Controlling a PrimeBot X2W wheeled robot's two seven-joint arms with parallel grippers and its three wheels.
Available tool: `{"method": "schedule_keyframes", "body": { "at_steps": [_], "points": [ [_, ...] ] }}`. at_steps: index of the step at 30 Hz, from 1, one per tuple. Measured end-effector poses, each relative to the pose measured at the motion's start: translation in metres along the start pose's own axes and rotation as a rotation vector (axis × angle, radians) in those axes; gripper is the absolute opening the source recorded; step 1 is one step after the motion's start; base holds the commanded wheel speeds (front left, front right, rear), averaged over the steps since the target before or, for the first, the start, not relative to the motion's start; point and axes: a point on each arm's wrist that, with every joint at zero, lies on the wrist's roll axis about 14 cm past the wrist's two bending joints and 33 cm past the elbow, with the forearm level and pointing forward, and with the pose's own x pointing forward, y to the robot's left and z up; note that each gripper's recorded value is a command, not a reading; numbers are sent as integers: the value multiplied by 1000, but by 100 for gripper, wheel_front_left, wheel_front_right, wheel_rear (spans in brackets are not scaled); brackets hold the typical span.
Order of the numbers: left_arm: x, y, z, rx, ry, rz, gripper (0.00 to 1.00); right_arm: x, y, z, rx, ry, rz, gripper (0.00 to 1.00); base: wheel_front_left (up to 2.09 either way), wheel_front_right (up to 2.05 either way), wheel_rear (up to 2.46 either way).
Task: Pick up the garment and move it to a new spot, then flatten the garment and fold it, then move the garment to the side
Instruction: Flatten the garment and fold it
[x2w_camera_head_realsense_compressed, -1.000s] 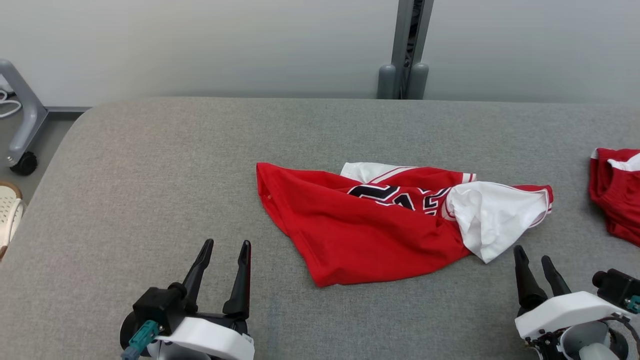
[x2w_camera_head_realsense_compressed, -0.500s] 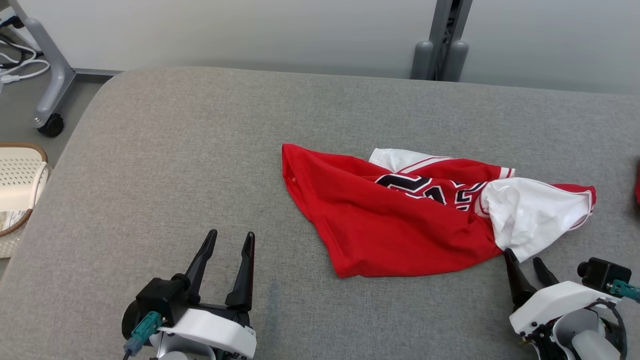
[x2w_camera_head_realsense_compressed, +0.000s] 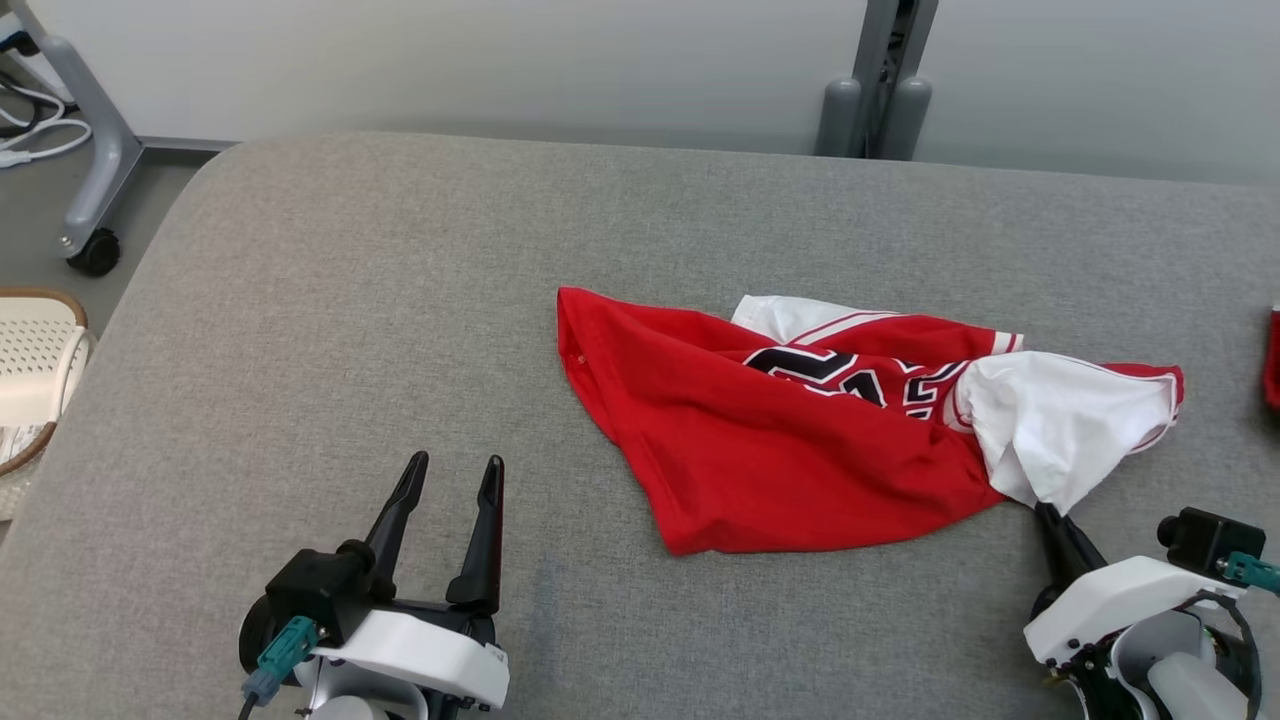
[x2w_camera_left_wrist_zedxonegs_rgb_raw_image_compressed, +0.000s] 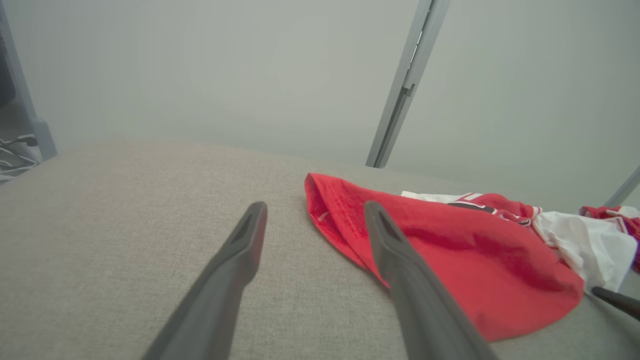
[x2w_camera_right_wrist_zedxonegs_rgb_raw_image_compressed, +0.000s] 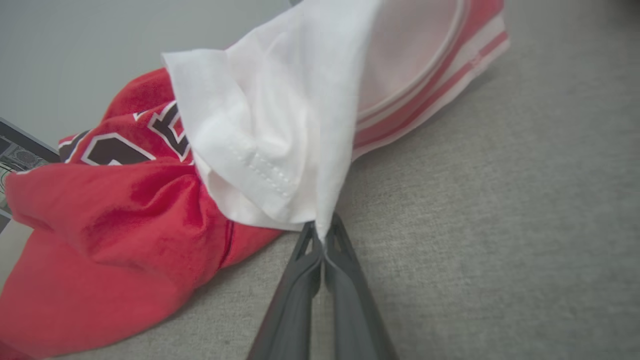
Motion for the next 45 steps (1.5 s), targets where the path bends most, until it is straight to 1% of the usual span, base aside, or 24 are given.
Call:
{"method": "schedule_keyframes", "body": {
  "at_steps": [5,8,16,21,24,28,31,33,35,37,44,45],
  "points": [
    [1,-6,3,-2,-8,-17,100,-8,-6,14,-29,-42,-2,0,0,0,0],
    [1,-10,4,-6,-14,-27,100,-13,-10,30,-43,-86,-1,0,0,0,0],
    [1,-21,7,-9,-22,-58,100,-34,-31,97,-100,-260,-25,0,0,0,0],
    [1,-26,7,-13,-24,-69,100,-47,-47,132,-121,-348,-66,0,0,0,0],
    [0,-27,8,-15,-24,-72,100,-53,-62,139,-125,-354,-115,0,0,0,0],
    [-1,-27,8,-15,-25,-72,100,-58,-79,131,-114,-315,-179,0,0,0,0],
    [0,-27,7,-15,-24,-72,100,-58,-84,123,-102,-283,-203,0,0,0,0],
    [0,-27,7,-15,-22,-71,100,-57,-90,109,-106,-224,-225,0,0,0,0],
    [0,-27,6,-15,-20,-71,100,-57,-93,94,-84,-176,-243,0,0,0,0],
    [-1,-27,5,-16,-18,-72,100,-59,-99,83,-99,-134,-267,0,0,0,0],
    [-1,-24,1,-16,-6,-65,100,-62,-120,45,-46,-16,-351,0,0,0,0],
    [-1,-23,1,-14,-5,-63,100,-62,-121,41,-36,-2,-358,4,0,0,0]
  ]
}}
